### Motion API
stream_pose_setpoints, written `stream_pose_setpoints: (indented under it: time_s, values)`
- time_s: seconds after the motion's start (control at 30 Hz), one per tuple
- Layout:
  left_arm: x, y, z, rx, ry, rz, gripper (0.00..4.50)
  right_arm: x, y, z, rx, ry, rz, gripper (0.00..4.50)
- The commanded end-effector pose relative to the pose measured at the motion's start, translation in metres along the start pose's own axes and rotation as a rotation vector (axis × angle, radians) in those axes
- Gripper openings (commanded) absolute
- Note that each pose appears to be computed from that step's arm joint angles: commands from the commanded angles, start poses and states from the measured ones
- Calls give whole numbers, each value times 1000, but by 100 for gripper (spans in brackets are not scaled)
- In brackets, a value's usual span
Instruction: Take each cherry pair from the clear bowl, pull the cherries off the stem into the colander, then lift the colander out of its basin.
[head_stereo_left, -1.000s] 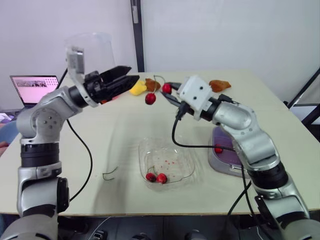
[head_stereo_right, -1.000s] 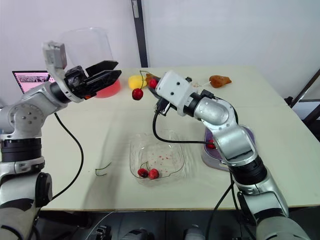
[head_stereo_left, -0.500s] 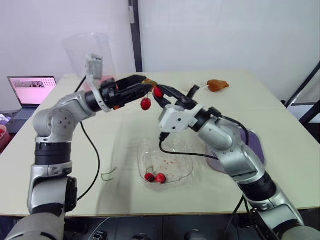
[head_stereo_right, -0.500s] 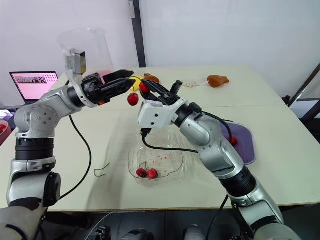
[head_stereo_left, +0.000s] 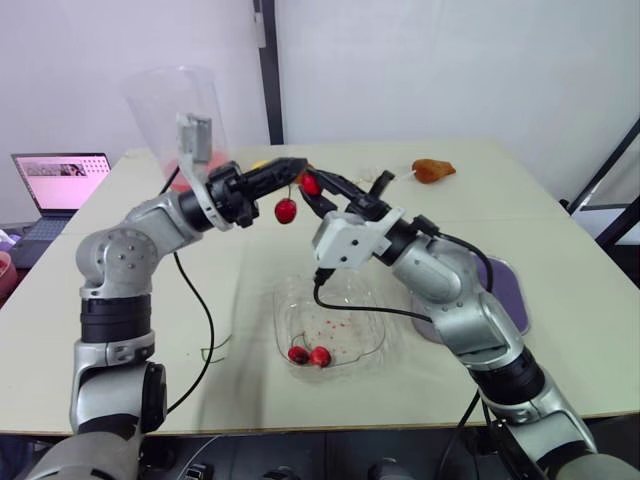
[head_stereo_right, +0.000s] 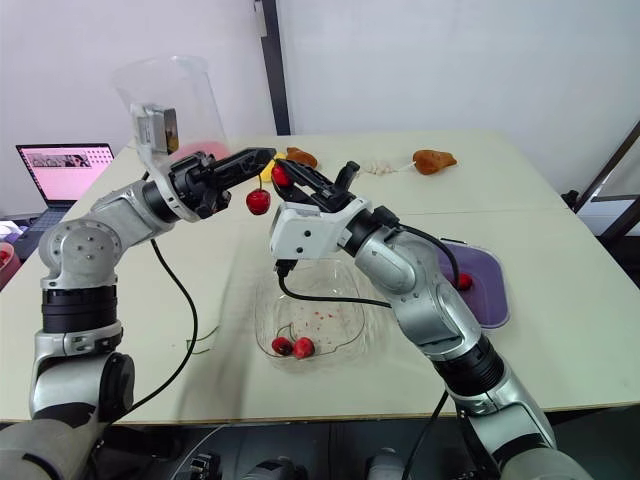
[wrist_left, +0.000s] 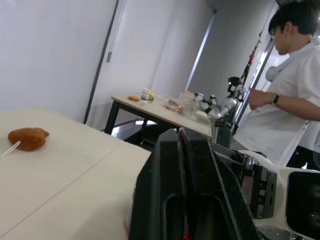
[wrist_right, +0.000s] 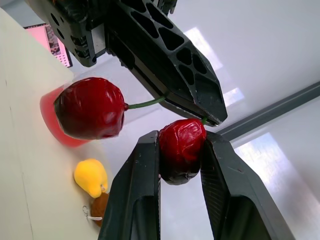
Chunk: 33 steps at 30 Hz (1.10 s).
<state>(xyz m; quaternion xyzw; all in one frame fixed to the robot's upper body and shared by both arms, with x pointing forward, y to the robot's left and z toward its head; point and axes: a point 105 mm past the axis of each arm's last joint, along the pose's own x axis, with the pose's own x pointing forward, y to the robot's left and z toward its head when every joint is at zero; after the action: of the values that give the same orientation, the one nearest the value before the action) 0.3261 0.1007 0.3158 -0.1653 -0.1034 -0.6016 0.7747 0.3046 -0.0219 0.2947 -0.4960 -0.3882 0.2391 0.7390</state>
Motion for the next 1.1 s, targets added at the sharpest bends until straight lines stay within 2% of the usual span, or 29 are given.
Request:
stream_pose_setpoints:
  time_s: [0.03,0.13,0.3,0.33,0.5,0.57,0.63,0.73,0.83,1.1]
  values:
    - [-1,-6,14,34,-34,-13,5,-3,-7,10,6,-48,-23,78]
    - [0,-7,14,30,-30,-23,0,-5,-6,11,57,-62,-1,198]
    - [0,-5,15,43,-23,-29,0,-12,-3,-1,100,-39,33,430]
    - [1,-4,14,50,-20,-34,0,-14,-3,-3,158,-38,49,445]
    - [4,-5,12,99,36,-84,0,-27,-24,-27,717,4,54,445]
    - [4,-6,10,113,68,-108,0,-37,-33,-25,1022,-59,131,445]
    - [3,-8,4,129,109,-139,0,-46,-39,-17,1174,-101,233,445]
    - [3,-11,-2,130,138,-170,0,-54,-46,-5,1329,-151,336,445]
    - [5,-15,-8,96,150,-204,0,-58,-31,19,1424,-193,487,445]
    - [1,-31,-22,63,226,-280,0,-49,-1,12,1448,-34,491,445]
